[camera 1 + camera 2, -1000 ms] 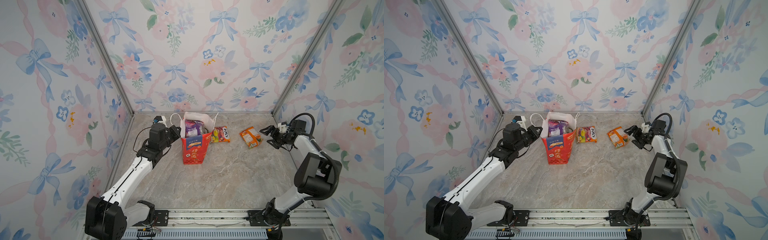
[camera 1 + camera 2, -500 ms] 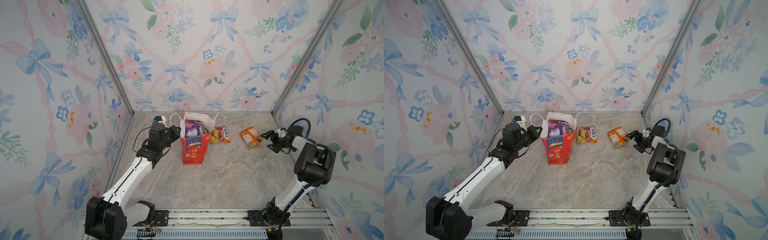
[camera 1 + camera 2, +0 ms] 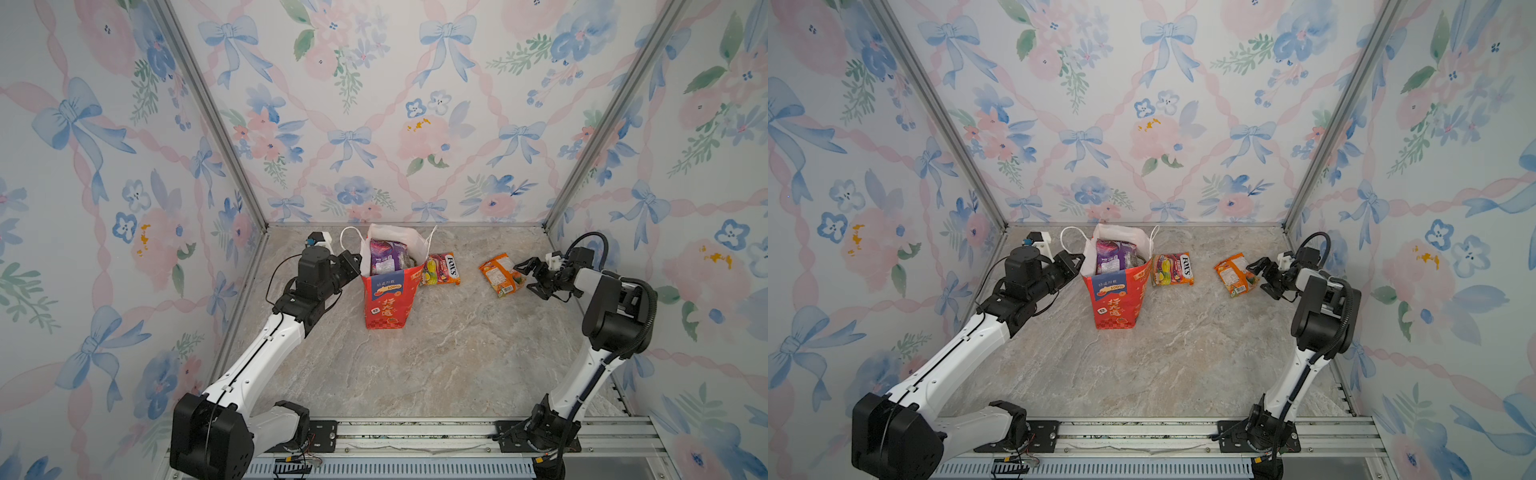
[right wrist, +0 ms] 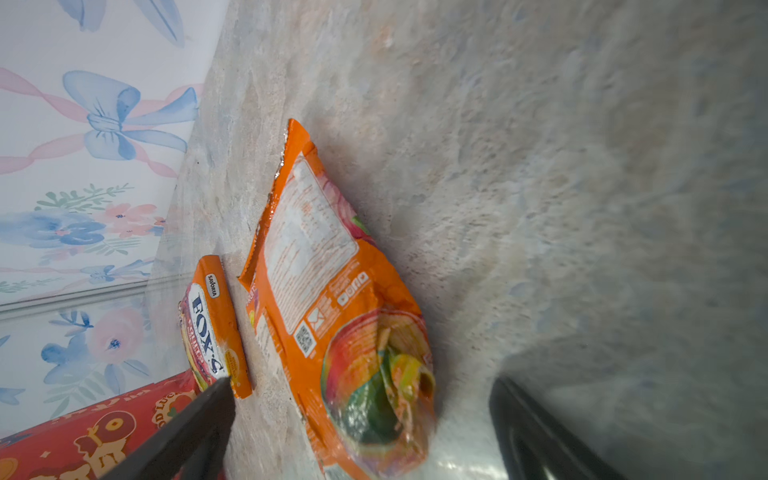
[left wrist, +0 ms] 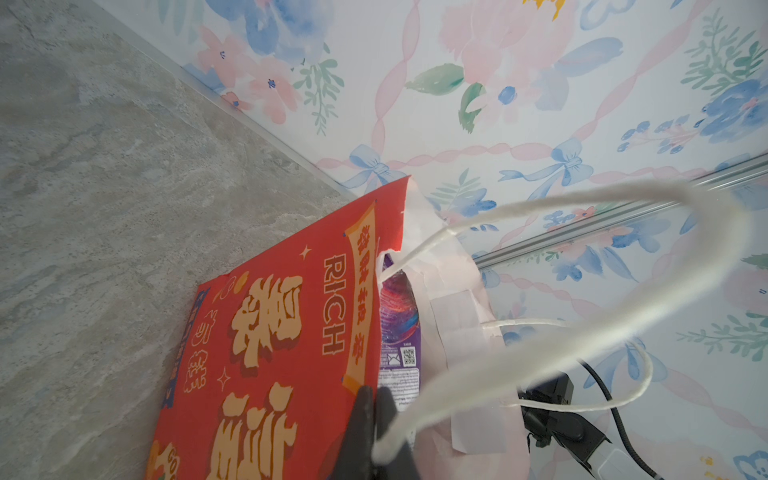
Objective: Place the snacks into the paper bag
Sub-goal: 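Move the open right gripper toward the orange fruit-candy packet on the table, then close the right gripper on the orange packet's end and lift it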
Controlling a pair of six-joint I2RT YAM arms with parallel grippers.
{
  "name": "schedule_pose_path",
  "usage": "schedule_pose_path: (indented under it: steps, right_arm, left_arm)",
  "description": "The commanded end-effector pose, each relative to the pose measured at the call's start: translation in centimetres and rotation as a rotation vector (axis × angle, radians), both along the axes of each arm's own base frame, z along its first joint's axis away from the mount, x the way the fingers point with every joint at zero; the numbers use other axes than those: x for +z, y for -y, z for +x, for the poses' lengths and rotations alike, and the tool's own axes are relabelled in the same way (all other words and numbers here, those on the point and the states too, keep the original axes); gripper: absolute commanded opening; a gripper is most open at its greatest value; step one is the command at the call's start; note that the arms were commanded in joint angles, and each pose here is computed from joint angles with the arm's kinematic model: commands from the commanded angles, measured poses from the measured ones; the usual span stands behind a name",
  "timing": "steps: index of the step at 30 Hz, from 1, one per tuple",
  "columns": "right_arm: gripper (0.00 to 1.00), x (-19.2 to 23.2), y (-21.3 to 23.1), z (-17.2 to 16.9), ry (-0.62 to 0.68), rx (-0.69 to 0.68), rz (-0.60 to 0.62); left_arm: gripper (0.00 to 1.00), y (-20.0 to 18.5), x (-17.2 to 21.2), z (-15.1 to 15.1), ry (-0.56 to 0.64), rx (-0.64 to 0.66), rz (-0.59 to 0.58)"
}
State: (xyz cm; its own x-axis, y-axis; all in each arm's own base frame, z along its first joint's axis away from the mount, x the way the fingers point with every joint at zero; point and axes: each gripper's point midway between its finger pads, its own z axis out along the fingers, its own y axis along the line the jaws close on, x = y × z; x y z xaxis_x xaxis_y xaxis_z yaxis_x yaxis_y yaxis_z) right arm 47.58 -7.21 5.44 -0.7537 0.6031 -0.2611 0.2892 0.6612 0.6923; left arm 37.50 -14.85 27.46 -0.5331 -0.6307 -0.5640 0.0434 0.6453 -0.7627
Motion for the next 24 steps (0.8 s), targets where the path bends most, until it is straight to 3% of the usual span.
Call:
schedule_pose_path:
  steps: [1, 5, 12, 18, 24]
  right_arm:
    - [0.99, -1.7, -1.2, 0.0, -0.048, 0.034, -0.012]
    - [0.99, -2.2, -2.2, 0.2, -0.058, 0.057, -0.009]
    - [0.91, -3.3, -3.5, 0.3, -0.077, 0.087, -0.008]
    - [0.71, -3.3, -3.6, 0.2, -0.074, 0.081, -0.004]
    - [0.36, -2.3, -3.4, 0.5, -0.043, 0.068, 0.016]
  left_arm:
    - [0.00, -0.3, 1.4, 0.5, 0.046, 0.015, -0.012]
    - [0.00, -0.3, 1.4, 0.6, 0.047, 0.016, -0.012]
    - [0.00, -0.3, 1.2, 0.6, 0.043, 0.014, -0.011]
    - [0.00, -0.3, 1.4, 0.6, 0.048, 0.014, -0.010]
    - [0.00, -0.3, 1.2, 0.5, 0.043, 0.014, -0.009]
